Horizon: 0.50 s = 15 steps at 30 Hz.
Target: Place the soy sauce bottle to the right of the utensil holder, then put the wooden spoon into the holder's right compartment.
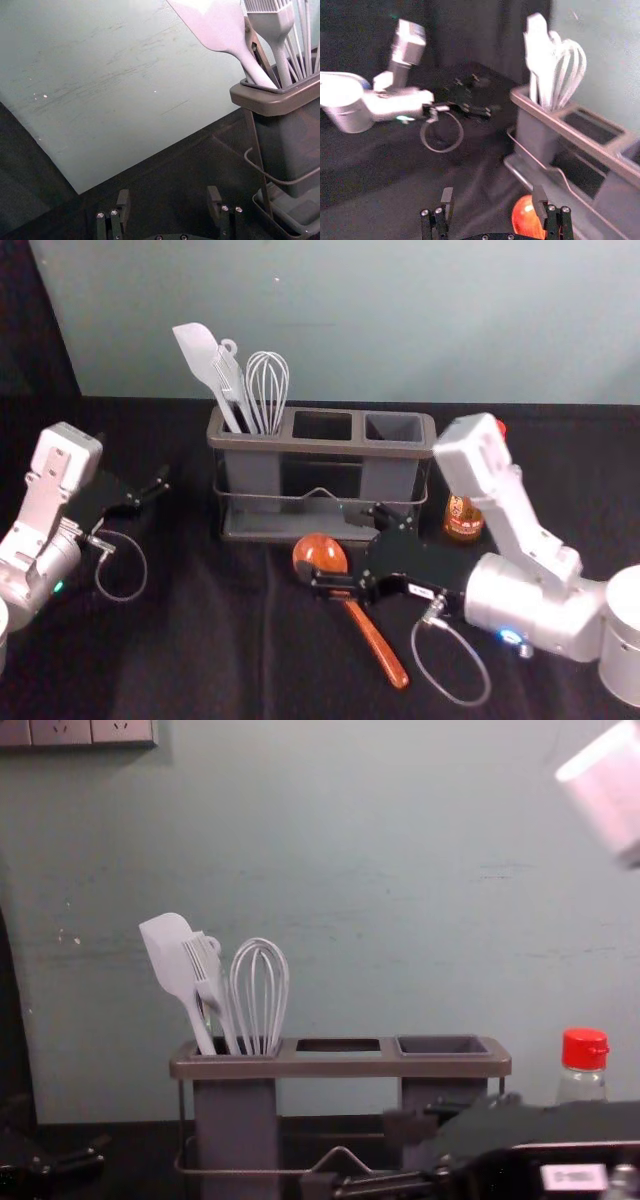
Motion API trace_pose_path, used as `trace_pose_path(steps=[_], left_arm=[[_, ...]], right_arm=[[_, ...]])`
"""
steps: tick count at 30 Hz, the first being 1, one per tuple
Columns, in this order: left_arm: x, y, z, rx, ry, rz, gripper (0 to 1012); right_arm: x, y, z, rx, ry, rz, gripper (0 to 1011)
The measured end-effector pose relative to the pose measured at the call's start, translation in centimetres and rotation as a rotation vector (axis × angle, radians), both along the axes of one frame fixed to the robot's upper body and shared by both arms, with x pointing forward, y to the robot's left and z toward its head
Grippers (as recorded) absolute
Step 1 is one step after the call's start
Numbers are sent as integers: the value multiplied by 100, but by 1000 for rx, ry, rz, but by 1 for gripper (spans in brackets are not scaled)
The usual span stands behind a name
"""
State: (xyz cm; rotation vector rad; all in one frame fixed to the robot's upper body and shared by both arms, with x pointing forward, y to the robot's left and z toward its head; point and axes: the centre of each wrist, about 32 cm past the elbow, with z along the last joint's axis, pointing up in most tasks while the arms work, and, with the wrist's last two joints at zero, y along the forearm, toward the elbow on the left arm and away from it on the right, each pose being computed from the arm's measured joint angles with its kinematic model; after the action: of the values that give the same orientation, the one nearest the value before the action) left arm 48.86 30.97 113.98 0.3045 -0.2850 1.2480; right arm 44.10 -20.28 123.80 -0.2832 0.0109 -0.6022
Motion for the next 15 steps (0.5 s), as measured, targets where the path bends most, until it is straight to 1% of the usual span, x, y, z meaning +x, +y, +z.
trace_pose_path(steps=[1, 5, 6, 7, 8, 11, 12, 15], left_arm=[[0, 0, 0, 0, 0, 0, 1005], [0, 0, 0, 0, 0, 0, 1005], [0, 0, 0, 0, 0, 0, 1005], [0, 0, 0, 0, 0, 0, 1005], [0, 0, 0, 0, 0, 0, 1005], [0, 0, 0, 0, 0, 0, 1005], [0, 0, 0, 0, 0, 0, 1005], [0, 0, 0, 0, 0, 0, 1005]], right_arm=[[21, 53, -2, -7, 31, -32, 1003], [59, 140, -15, -17, 89, -93, 1003], [78, 182, -21, -25, 117, -124, 1003], [88, 203, -23, -28, 129, -136, 1003], [106, 237, -32, -41, 157, -162, 1003], [140, 278, -46, -58, 193, -183, 1003], [160, 300, -54, -70, 212, -190, 1003], [199, 349, -86, -101, 244, -198, 1003]])
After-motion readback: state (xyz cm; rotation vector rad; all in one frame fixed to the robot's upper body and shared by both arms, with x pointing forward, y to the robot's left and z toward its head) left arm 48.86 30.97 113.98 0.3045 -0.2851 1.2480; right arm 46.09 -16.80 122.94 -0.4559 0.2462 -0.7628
